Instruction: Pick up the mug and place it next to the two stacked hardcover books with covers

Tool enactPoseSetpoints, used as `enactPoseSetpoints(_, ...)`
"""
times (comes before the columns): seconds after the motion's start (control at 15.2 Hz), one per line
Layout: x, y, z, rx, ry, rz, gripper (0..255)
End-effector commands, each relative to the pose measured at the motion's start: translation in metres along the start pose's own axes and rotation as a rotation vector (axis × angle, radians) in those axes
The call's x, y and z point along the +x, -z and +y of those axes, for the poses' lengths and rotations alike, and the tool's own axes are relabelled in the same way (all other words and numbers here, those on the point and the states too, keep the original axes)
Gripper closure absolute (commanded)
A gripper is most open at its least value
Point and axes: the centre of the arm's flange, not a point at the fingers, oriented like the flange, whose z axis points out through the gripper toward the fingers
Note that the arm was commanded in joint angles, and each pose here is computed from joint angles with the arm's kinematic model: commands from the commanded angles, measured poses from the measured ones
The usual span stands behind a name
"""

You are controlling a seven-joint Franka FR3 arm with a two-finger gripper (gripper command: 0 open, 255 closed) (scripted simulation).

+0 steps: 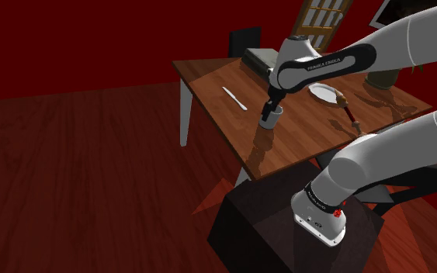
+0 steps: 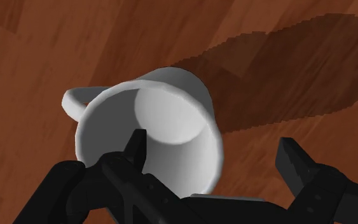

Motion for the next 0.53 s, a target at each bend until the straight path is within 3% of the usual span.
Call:
enactPoseSetpoints(0.0,0.0000,-0.0008,0.0000,0.000,0.000,0.000,0)
enactPoseSetpoints(0.2,0.0000,-0.0008,0.0000,0.000,0.000,0.000,0)
enactPoseSetpoints(0.26,0.0000,-0.0008,0.0000,0.000,0.000,0.000,255)
enactPoseSetpoints(0.46,0.0000,-0.0008,0.0000,0.000,0.000,0.000,255)
